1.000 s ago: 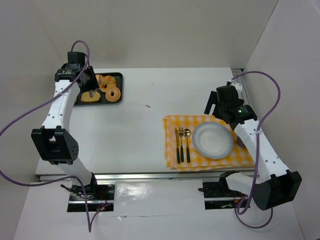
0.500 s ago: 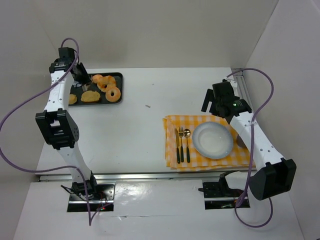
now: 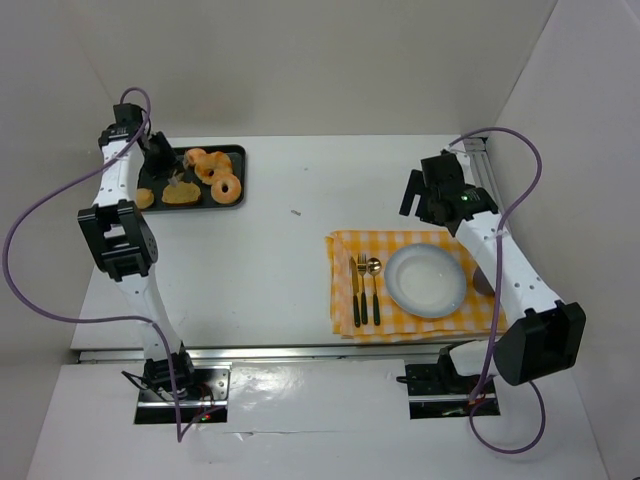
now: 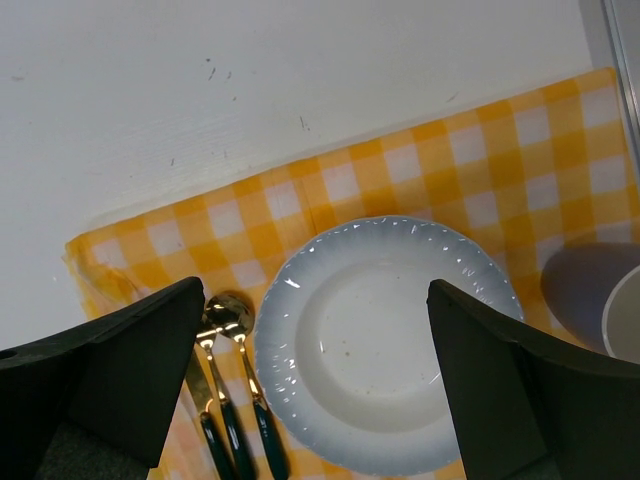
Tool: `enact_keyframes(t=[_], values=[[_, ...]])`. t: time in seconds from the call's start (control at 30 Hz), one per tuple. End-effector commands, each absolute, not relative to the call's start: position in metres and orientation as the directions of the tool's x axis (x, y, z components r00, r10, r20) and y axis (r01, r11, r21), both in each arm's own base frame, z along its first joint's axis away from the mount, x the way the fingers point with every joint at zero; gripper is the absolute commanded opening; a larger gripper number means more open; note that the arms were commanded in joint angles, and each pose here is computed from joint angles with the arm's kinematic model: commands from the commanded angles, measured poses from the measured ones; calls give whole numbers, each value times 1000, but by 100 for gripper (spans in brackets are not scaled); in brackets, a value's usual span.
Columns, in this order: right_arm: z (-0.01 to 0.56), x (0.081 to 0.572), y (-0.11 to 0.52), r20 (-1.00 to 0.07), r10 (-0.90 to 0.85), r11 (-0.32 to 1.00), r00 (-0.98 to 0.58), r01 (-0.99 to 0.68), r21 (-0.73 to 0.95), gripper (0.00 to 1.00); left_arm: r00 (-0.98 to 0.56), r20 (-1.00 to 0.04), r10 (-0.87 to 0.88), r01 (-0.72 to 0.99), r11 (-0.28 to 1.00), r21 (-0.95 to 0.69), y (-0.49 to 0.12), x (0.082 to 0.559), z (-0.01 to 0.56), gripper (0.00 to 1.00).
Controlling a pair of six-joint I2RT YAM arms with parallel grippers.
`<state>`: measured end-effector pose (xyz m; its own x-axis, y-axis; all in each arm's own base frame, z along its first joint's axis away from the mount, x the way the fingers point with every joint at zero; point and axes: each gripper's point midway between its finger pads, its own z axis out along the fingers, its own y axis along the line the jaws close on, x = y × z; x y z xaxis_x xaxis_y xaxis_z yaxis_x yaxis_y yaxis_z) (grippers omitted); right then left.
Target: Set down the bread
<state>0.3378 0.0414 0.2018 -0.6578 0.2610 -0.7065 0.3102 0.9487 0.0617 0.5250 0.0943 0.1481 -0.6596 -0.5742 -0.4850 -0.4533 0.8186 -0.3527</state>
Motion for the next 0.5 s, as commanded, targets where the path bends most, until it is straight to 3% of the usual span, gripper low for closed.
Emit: enact_keyframes(t=[0.0,0.47], values=[[227,350,42,-749,267,948,-607,303,92,100,-628,-521,-579,-390,813,-433,93,546,163,51],[228,357,49,-736,267,953,-622,284,107,100,-637,-477,-605,-360,781,-510,97,545,149,46]])
